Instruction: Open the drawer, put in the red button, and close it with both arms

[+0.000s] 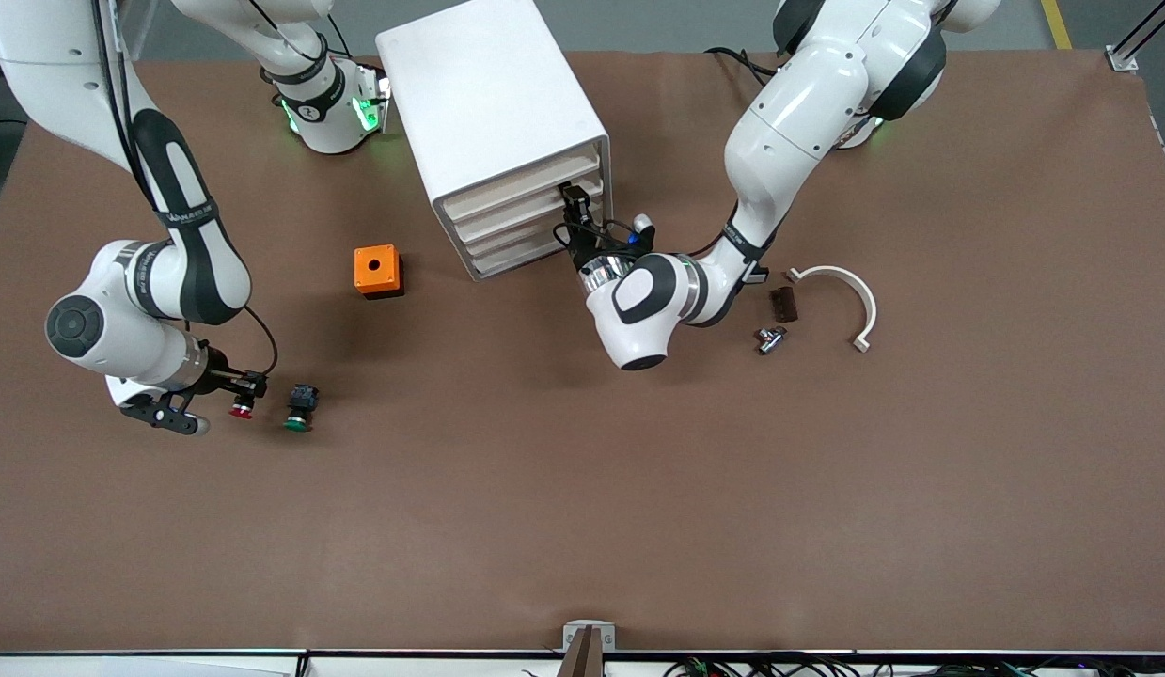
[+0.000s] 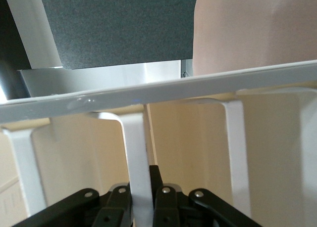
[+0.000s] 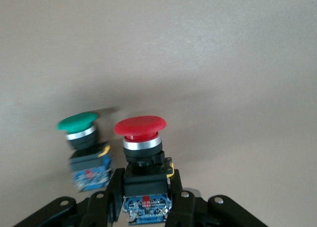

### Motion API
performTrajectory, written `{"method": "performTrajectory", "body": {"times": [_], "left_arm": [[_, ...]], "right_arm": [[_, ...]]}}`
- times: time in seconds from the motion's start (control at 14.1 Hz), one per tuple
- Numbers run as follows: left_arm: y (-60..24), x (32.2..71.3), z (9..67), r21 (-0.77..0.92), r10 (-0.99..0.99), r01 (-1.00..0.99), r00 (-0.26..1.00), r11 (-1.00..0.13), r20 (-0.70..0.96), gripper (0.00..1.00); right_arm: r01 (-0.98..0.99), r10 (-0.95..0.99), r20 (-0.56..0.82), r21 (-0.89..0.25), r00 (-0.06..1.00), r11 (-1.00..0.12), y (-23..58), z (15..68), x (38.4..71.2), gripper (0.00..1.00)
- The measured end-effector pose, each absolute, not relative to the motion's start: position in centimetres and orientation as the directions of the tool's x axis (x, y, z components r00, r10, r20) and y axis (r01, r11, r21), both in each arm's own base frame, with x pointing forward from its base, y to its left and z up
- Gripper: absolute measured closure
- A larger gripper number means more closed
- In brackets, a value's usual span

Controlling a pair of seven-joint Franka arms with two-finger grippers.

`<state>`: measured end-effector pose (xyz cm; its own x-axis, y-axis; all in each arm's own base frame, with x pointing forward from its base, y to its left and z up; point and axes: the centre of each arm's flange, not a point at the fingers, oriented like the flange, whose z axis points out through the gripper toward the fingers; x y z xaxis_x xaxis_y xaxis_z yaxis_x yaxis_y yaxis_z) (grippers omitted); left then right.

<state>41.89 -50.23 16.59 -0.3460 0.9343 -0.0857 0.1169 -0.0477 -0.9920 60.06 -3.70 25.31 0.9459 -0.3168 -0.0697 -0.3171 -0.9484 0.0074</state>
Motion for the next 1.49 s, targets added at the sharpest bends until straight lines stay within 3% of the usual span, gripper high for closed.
{"method": "performTrajectory", "body": {"times": [0.71,1.14,1.21,1.49], "left_arm": [[-42.3,50.2,16.5,-0.991,0.851,0.134,-0.517,-0.03,-0.095,0.88],[-40.5,51.7,16.3,-0.99,0.83,0.14,-0.548,-0.03,-0.103,0.75],[-40.4,51.8,16.2,-0.989,0.829,0.144,-0.548,-0.034,-0.109,0.7],[-39.8,52.6,16.5,-0.964,0.808,0.227,-0.537,-0.138,-0.242,0.28]], "right_arm": [[-0.514,-0.513,-0.139,0.03,0.847,-0.857,11.0,37.2,57.2,0.59],[-0.616,-0.614,-0.135,0.031,0.778,-0.787,21.3,41.6,53.0,0.59],[-0.63,-0.628,-0.132,0.033,0.767,-0.776,22.8,42.0,52.3,0.59],[-0.68,-0.678,-0.118,0.033,0.725,-0.733,28.9,43.0,49.3,0.59]]}}
